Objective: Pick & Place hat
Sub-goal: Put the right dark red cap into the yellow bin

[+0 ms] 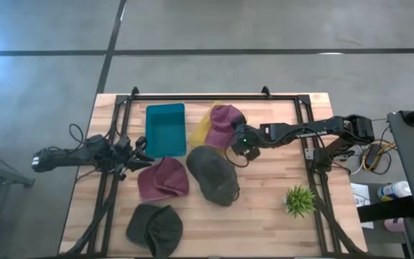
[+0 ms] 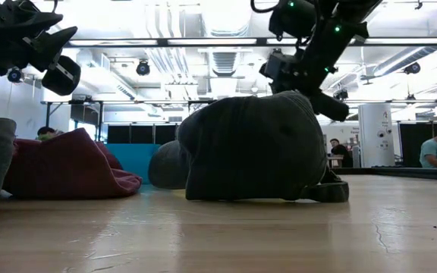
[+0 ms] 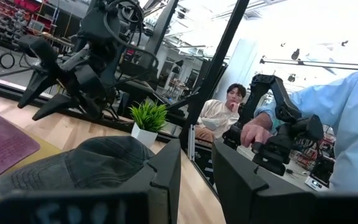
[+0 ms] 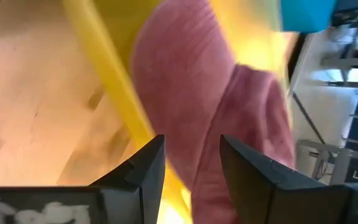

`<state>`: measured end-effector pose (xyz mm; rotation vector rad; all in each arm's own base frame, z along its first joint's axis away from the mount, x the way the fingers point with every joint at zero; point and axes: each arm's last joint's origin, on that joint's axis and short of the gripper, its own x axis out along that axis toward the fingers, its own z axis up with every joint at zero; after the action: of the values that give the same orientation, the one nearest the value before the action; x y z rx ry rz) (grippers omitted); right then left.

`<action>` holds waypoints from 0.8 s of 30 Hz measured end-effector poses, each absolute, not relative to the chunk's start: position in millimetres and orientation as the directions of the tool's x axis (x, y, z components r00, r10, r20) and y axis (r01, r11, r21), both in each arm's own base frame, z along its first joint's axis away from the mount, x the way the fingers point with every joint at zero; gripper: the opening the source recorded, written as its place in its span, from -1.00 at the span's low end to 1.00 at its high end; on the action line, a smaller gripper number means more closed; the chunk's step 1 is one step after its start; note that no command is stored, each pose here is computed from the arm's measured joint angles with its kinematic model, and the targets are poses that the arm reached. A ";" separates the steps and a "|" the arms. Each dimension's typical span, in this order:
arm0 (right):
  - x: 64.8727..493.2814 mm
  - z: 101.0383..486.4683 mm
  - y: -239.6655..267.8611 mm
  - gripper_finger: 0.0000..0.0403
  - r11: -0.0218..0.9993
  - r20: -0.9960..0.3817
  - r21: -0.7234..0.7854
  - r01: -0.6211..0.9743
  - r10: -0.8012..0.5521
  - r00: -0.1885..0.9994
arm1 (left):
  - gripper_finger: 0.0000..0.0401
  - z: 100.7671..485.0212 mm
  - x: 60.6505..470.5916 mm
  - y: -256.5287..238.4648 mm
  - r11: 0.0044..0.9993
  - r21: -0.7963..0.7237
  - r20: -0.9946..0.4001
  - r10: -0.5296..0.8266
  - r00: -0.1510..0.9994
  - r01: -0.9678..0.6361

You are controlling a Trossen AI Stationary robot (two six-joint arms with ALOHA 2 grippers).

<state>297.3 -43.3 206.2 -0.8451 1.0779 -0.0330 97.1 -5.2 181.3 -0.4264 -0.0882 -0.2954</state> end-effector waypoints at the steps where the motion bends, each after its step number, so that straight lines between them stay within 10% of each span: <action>1: 298.3 205.2 -43.6 -0.26 0.705 -0.758 -0.617 -0.350 -0.412 0.505 | -0.58 181.2 97.1 -5.2 0.869 -0.394 0.145 -0.264 0.954 0.300; 10: 319.1 179.9 -39.0 -0.26 0.866 -0.834 -0.453 -0.211 -0.328 0.444 | -0.58 181.4 97.1 -5.2 0.869 -0.394 0.147 -0.263 0.953 0.301; 17: 341.7 191.8 -31.7 -0.26 0.999 -0.891 0.017 -0.046 0.036 0.453 | -0.58 181.5 97.0 -5.2 0.869 -0.394 0.148 -0.264 0.953 0.301; 24: 347.8 222.0 -33.6 -0.26 0.999 -0.859 0.021 0.029 0.003 0.511 | -0.58 181.4 97.1 -5.2 0.869 -0.394 0.147 -0.263 0.953 0.301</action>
<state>347.8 -33.6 222.0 0.0340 1.0339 -0.0157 97.1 -5.2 181.4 -0.4263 -0.0891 -0.2954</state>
